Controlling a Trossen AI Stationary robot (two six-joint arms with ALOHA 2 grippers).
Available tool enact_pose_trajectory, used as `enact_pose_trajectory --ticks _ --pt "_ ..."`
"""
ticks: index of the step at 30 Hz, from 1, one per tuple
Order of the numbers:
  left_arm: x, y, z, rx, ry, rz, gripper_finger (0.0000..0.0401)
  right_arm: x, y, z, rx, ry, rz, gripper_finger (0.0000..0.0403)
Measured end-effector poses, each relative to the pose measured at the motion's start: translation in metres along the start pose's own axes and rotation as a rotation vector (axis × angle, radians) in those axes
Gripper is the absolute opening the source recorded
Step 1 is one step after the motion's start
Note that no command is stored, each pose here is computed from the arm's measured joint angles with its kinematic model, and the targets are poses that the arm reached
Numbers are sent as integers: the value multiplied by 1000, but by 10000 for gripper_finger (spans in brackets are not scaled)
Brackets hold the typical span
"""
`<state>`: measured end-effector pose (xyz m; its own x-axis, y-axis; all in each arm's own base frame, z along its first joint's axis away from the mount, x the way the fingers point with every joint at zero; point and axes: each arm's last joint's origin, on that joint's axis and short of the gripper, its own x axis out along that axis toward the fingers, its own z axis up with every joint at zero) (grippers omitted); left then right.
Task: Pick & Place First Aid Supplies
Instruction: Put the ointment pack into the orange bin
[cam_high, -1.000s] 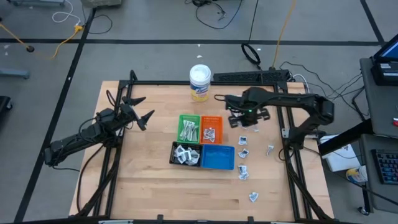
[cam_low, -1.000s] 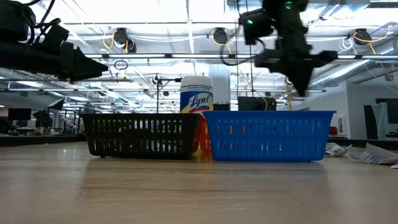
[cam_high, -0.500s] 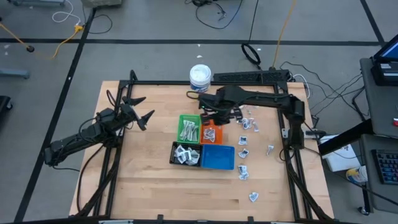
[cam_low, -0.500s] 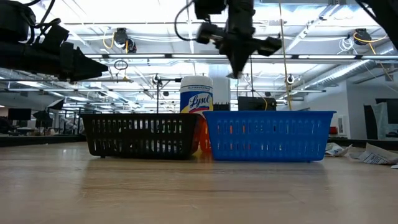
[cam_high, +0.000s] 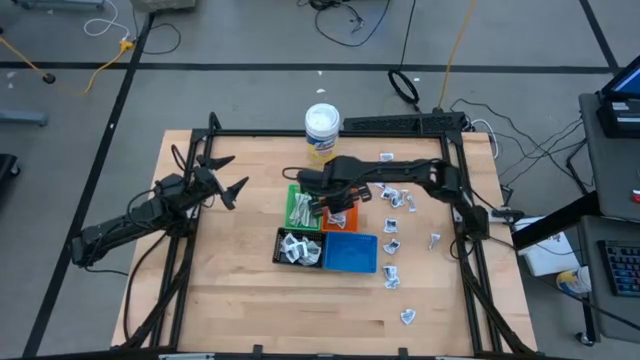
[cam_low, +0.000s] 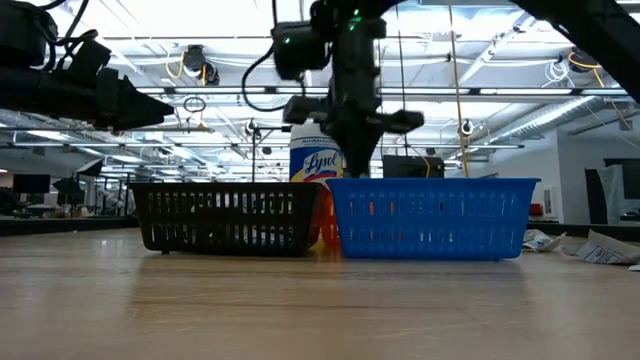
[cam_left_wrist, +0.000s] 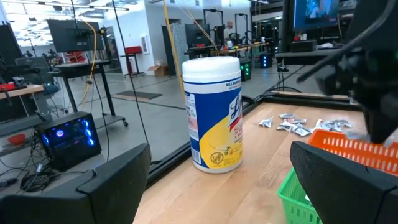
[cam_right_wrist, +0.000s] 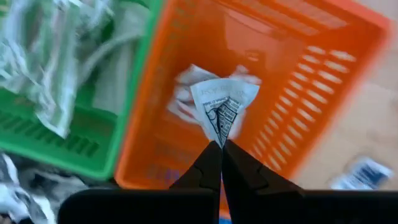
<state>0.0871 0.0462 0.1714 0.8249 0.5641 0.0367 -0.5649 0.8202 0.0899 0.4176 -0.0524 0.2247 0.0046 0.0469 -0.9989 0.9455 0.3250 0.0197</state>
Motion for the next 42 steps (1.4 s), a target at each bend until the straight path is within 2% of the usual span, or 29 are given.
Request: enact_pose_trajectory --ticks 4,8,17,20,26,33,42 --pt "0 0 0 0 0 0 392 16 8 5 -19 -3 7 2" --pt "0 0 0 0 0 0 392 17 8 6 -25 -28 3 18" --pt "0 0 0 0 0 0 392 17 8 6 -29 -31 -2 117" --pt "0 0 0 0 0 0 392 16 6 7 -20 -66 -33 137" --pt "0 0 0 0 -1 0 392 -12 -24 -8 71 -104 -89 128" --pt "0 0 0 0 1 0 392 -9 -65 -38 216 -100 -108 112" --pt "0 0 0 0 0 0 392 12 -122 -84 442 -105 -144 109"
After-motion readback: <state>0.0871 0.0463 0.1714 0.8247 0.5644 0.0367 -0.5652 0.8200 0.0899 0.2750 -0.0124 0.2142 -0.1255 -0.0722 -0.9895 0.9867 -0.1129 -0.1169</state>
